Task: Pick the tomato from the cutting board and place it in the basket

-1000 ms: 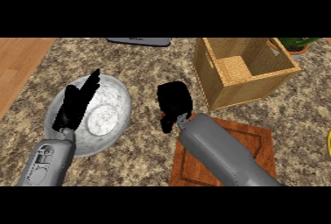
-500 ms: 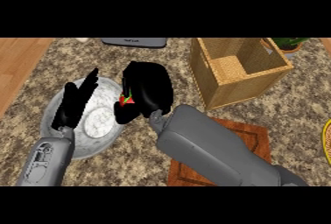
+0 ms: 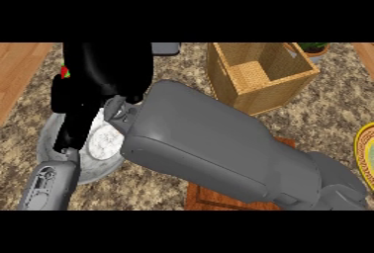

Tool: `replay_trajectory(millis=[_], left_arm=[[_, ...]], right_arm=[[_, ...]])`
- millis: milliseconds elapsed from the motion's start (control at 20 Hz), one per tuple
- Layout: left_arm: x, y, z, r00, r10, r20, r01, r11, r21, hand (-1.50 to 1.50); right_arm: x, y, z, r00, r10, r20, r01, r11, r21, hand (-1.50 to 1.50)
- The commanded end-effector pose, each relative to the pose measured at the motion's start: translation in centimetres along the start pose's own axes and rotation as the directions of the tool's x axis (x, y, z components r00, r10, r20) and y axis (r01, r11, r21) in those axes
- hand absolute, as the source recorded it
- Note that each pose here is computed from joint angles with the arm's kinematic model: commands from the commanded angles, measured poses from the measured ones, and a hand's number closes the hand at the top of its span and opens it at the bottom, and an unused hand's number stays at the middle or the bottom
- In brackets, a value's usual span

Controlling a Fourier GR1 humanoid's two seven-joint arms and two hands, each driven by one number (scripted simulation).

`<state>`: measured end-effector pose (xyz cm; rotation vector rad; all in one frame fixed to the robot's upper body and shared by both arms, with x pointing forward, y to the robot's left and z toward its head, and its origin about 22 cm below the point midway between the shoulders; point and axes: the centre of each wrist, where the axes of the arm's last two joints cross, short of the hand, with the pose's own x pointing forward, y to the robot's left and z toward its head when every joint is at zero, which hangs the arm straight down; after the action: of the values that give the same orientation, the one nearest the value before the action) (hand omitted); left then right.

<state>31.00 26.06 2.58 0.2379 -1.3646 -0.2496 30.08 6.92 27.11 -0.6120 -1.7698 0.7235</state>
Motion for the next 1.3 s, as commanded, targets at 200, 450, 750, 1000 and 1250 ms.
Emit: replay_trajectory(millis=[200,450,750,1000,1250], left_arm=[[0.4,1.3,-0.2,1.000,0.007,-0.004,-0.007,1.000,0.017,0.00],[-1.1,1.1,0.5,1.000,0.013,-0.012,-0.013,0.999,0.037,0.00],[-0.5,0.6,1.5,1.000,-0.008,0.001,0.008,1.000,0.004,0.00],[-0.8,1.0,1.6,1.000,0.007,-0.008,-0.006,0.998,0.055,0.00],[-0.3,1.6,1.9,1.000,-0.003,-0.013,0.004,0.999,0.047,0.00]], right_arm=[[5.3,-5.4,-3.4,0.994,-0.055,-0.095,0.047,0.995,-0.083,1.50],[4.2,-7.1,-6.2,0.961,0.207,-0.186,-0.231,0.966,-0.113,1.50],[-0.9,-8.3,-9.5,0.845,0.432,-0.315,-0.467,0.883,-0.040,1.50],[-4.2,-9.5,-10.7,0.807,0.459,-0.372,-0.502,0.865,-0.020,1.50],[-12.2,-10.7,-11.2,0.808,0.463,-0.363,-0.502,0.865,-0.013,1.50]])
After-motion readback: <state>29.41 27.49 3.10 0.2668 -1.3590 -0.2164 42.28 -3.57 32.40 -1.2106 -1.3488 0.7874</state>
